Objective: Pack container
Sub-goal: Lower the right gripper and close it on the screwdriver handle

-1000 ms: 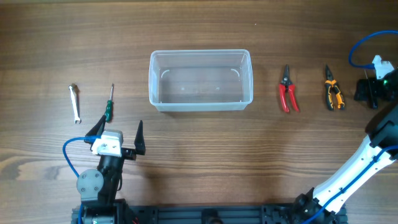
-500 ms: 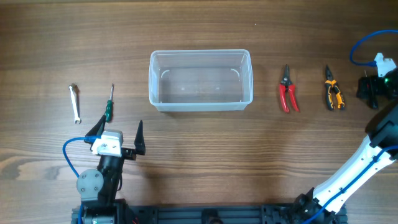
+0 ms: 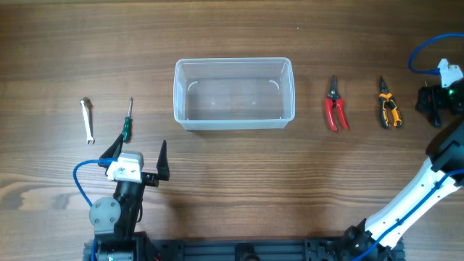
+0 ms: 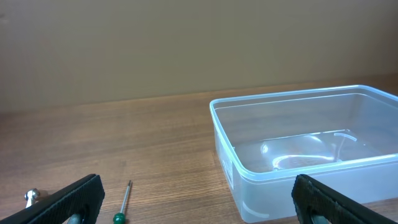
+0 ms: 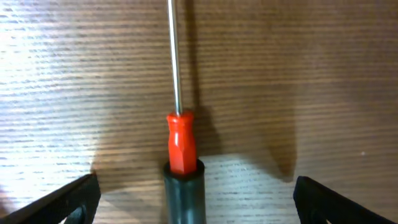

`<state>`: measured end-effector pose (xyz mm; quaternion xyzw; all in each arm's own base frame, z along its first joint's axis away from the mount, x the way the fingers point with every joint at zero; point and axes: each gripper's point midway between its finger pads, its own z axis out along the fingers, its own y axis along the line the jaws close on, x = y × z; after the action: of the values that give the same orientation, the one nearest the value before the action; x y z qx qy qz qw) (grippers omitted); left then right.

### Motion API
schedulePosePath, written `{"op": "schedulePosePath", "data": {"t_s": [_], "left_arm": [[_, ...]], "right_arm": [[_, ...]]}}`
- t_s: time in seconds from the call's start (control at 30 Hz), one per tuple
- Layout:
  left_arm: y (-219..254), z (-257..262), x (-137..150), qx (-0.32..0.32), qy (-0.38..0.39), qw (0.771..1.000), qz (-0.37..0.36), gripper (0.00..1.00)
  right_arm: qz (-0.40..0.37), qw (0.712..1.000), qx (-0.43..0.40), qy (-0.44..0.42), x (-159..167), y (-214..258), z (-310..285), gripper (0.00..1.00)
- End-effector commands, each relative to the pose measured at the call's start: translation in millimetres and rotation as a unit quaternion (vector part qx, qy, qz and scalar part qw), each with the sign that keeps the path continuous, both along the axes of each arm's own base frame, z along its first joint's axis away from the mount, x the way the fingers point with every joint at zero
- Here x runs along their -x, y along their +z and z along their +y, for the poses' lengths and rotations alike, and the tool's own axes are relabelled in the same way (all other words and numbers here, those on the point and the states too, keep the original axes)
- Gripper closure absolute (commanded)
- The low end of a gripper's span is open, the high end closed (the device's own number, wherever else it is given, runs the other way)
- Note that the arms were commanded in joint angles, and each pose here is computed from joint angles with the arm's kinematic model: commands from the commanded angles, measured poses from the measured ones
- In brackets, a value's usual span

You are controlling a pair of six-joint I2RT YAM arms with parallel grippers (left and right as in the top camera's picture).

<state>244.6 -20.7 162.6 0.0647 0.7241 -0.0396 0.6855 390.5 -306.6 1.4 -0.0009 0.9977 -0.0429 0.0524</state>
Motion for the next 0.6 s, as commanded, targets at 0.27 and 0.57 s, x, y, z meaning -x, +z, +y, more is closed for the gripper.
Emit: {"op": "schedulePosePath", "data": {"t_s": [0.27, 0.57], "left_arm": [[-2.0, -0.8, 0.0, -0.006, -0.001, 1.000, 0.000, 0.00], [-2.0, -0.8, 0.0, -0.006, -0.001, 1.000, 0.000, 0.00]], "right_arm": [[0.009, 1.000, -0.026, -0.004, 0.5, -19.9, 8.9, 0.00], [0.018, 0.999, -0.034, -0.004, 5.5, -24.0, 12.8, 0.00]]}}
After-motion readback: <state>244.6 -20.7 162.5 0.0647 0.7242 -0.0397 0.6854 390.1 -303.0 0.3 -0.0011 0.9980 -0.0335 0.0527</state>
